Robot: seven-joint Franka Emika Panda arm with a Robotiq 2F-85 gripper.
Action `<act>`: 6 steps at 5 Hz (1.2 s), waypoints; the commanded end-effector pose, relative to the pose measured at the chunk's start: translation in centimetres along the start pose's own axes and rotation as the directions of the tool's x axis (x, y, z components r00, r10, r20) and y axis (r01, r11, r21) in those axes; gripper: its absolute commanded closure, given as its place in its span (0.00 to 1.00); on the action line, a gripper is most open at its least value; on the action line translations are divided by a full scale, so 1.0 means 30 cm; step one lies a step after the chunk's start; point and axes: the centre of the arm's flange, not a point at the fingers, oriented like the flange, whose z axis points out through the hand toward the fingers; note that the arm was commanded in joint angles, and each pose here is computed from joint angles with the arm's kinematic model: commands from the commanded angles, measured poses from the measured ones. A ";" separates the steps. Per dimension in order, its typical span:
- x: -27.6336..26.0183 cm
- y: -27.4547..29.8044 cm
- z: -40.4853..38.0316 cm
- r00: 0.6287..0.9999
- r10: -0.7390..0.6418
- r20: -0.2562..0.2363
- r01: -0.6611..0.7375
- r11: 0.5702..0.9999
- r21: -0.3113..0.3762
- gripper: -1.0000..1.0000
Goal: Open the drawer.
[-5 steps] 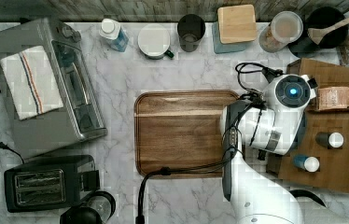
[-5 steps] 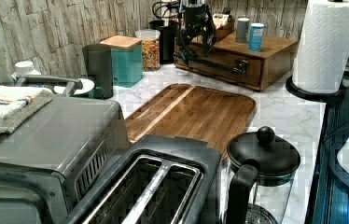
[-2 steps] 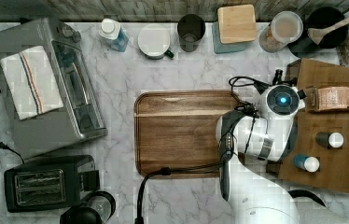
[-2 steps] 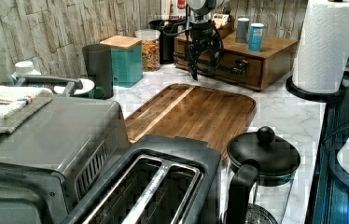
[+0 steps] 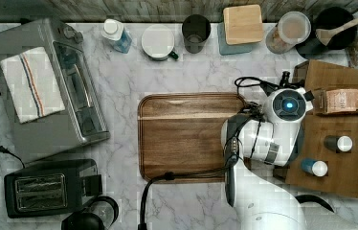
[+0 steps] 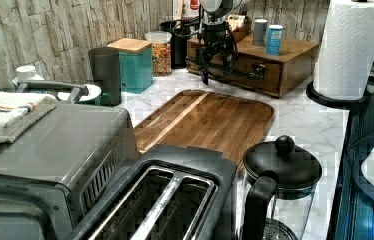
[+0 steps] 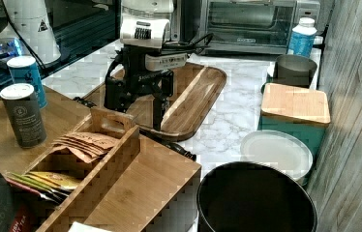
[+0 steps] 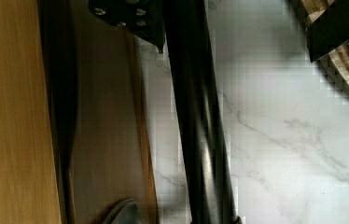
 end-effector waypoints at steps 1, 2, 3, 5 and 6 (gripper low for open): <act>0.052 -0.263 -0.166 0.987 -0.119 -0.107 0.131 0.985 0.111 0.00; 0.058 -0.347 -0.186 0.987 -0.136 -0.085 0.149 0.975 0.165 0.00; 0.065 -0.464 -0.192 0.988 -0.117 -0.096 0.133 0.974 0.183 0.00; 0.075 -0.685 -0.204 0.990 -0.094 -0.108 0.117 0.966 0.232 0.00; 0.057 -0.774 -0.235 0.995 -0.063 -0.083 0.082 0.963 0.256 0.00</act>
